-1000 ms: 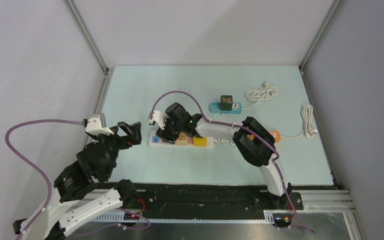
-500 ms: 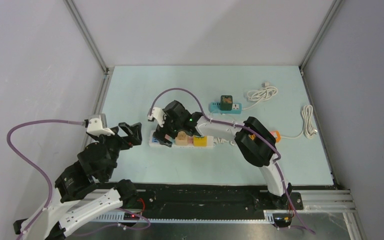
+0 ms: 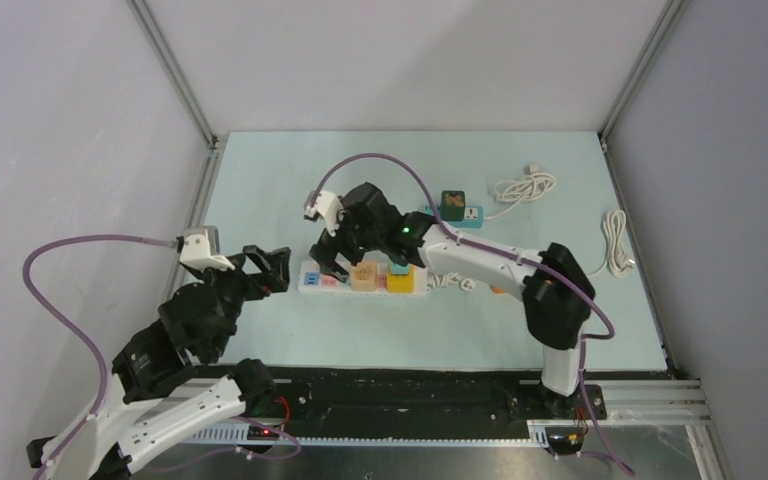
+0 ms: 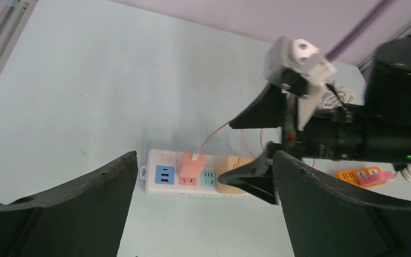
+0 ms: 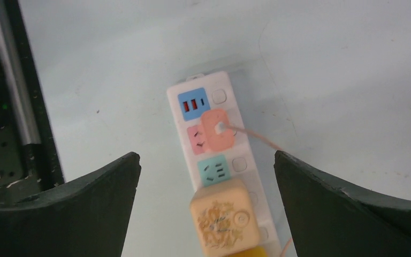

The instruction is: Insert the plug

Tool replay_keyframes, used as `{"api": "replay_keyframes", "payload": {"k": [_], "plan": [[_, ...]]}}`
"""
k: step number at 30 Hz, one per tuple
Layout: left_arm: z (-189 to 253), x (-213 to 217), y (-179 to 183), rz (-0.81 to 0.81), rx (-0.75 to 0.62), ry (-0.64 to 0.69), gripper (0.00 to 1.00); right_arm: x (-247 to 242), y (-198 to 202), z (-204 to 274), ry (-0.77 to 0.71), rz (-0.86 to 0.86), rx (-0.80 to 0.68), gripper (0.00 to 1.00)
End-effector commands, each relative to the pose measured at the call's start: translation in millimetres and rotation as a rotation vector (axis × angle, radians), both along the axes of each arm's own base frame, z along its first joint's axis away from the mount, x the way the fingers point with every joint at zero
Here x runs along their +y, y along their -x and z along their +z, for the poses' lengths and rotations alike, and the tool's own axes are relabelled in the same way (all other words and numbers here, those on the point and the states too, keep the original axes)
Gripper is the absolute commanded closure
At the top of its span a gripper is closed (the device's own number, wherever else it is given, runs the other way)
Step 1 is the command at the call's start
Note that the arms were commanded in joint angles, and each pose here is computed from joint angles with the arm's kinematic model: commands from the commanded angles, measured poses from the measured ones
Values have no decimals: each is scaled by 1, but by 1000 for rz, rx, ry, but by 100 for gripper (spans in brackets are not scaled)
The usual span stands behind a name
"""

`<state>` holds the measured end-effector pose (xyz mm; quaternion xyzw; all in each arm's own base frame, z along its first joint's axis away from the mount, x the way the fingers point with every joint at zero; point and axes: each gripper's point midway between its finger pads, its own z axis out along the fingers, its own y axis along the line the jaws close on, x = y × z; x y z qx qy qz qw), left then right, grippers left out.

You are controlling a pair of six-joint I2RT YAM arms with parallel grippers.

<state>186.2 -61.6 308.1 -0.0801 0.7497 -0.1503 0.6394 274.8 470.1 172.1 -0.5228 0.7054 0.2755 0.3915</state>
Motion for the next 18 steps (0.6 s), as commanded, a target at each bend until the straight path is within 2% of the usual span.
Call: {"api": "replay_keyframes", "payload": {"k": [1,4,5,10,13,18], "plan": [[-7,-14,-5,-15,41,50,0,-16,19,43,-112,-65,30,1],[-31,-22,-16,-8,131,66,0,-32,20,51,-153,-169,78,1],[-41,-36,-18,-64,179,75,0,-37,19,51,-165,-213,122,1],[-87,-42,-51,-58,351,141,0,-44,28,45,-159,-218,232,1],[-102,-47,-66,-72,379,211,0,-42,35,45,-165,-203,316,1],[-127,-37,-86,3,405,261,1,-42,28,44,-170,-286,232,1]]}}
